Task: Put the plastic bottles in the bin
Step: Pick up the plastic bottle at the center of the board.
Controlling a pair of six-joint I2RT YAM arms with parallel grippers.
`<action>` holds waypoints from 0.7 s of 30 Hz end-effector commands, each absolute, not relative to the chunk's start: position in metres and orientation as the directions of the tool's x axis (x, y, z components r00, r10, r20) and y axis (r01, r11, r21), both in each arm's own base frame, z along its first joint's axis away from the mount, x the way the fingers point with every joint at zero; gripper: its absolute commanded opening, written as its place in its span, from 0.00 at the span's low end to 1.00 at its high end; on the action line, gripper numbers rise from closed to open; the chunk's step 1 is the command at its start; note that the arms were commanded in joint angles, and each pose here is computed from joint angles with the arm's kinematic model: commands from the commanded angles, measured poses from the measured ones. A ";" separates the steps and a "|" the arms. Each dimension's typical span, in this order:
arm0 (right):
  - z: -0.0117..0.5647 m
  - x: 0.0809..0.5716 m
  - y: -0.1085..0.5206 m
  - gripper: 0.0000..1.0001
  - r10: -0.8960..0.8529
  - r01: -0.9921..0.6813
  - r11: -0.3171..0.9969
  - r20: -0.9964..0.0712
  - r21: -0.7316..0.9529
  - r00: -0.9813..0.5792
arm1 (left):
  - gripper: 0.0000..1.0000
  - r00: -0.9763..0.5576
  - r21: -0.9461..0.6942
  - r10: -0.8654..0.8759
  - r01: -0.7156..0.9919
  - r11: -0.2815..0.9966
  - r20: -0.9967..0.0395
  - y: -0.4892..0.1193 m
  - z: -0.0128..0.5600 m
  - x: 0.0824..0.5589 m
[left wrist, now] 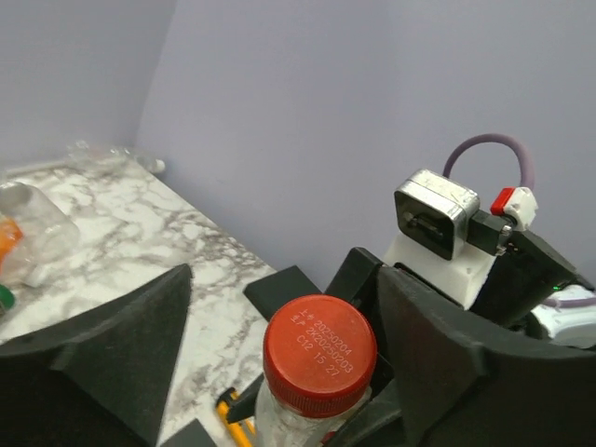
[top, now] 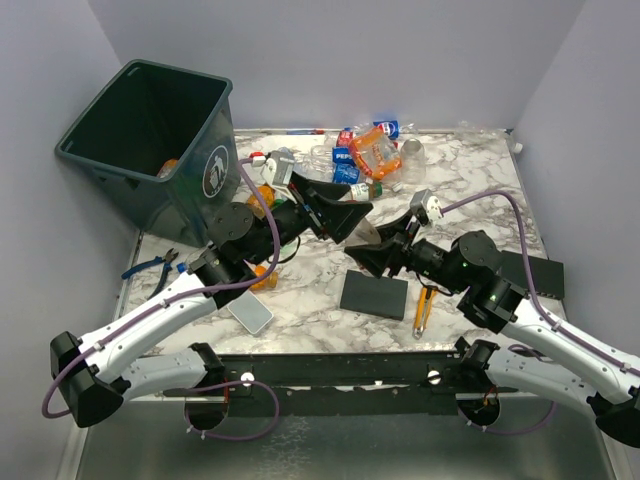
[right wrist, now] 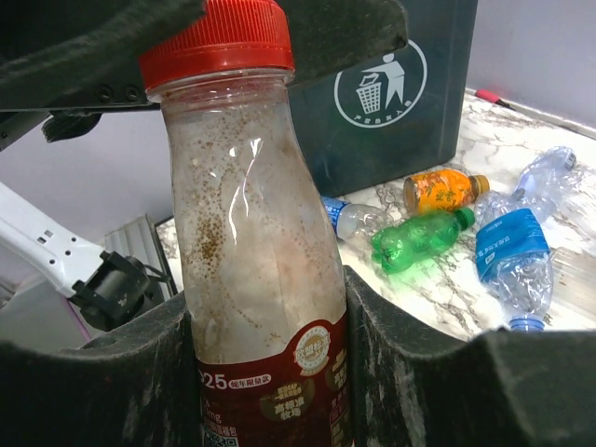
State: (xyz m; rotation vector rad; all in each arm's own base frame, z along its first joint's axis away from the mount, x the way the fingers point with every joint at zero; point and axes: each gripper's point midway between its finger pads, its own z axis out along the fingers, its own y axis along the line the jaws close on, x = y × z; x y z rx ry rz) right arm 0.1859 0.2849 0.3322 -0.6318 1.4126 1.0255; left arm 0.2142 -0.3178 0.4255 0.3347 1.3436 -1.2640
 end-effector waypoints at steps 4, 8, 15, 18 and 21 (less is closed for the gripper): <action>0.341 0.189 0.281 0.07 0.237 -0.852 0.477 -0.965 0.217 -0.113 | 0.49 -0.312 -0.470 -0.461 0.837 0.281 -0.831 -0.329 0.435 0.201; 0.343 0.191 0.280 0.07 0.243 -0.848 0.485 -0.964 0.216 -0.106 | 0.68 -0.325 -0.466 -0.438 0.843 0.267 -0.838 -0.334 0.430 0.200; 0.346 0.192 0.281 0.07 0.251 -0.849 0.483 -0.963 0.216 -0.102 | 0.56 -0.324 -0.457 -0.409 0.843 0.284 -0.853 -0.337 0.419 0.202; 0.346 0.191 0.281 0.08 0.247 -0.852 0.479 -0.964 0.212 -0.101 | 0.15 -0.308 -0.444 -0.404 0.843 0.303 -0.861 -0.336 0.416 0.205; 0.344 0.190 0.282 0.27 0.234 -0.851 0.477 -0.965 0.221 -0.120 | 0.00 -0.285 -0.435 -0.408 0.832 0.343 -0.867 -0.333 0.415 0.211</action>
